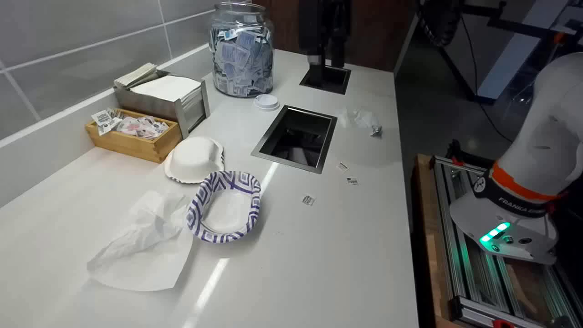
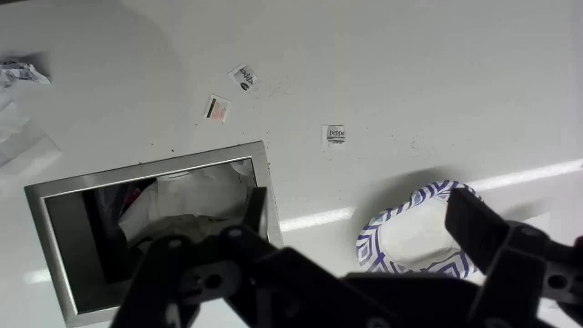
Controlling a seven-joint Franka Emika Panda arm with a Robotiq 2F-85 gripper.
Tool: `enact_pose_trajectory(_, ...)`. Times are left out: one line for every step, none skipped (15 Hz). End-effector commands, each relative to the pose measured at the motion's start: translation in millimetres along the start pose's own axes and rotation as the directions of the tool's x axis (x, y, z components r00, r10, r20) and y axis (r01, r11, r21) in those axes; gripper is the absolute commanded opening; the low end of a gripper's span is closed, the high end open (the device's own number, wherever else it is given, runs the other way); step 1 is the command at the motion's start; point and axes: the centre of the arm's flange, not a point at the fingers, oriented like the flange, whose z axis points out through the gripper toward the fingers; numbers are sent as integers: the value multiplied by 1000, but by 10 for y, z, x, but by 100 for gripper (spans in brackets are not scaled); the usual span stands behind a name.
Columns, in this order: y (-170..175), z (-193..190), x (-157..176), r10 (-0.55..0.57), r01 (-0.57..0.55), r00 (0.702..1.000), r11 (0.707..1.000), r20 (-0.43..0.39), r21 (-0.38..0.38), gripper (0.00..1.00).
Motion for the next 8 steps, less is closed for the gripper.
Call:
enact_pose_trajectory(0,0,0,0,0,1000,1000,0,0,100)
enact_pose_trajectory(0,0,0,0,0,1000,1000,0,0,100)
enact_pose_trajectory(0,0,0,0,0,1000,1000,0,0,100)
enact_pose_trajectory(0,0,0,0,0,1000,1000,0,0,100)
enact_pose_trajectory(0,0,0,0,0,1000,1000,0,0,100)
enact_pose_trajectory(0,0,0,0,0,1000,1000,0,0,100)
enact_pose_trajectory(0,0,0,0,0,1000,1000,0,0,100)
enact_pose_trajectory(130,-11,119,59,-59,998,998,-8,9,100)
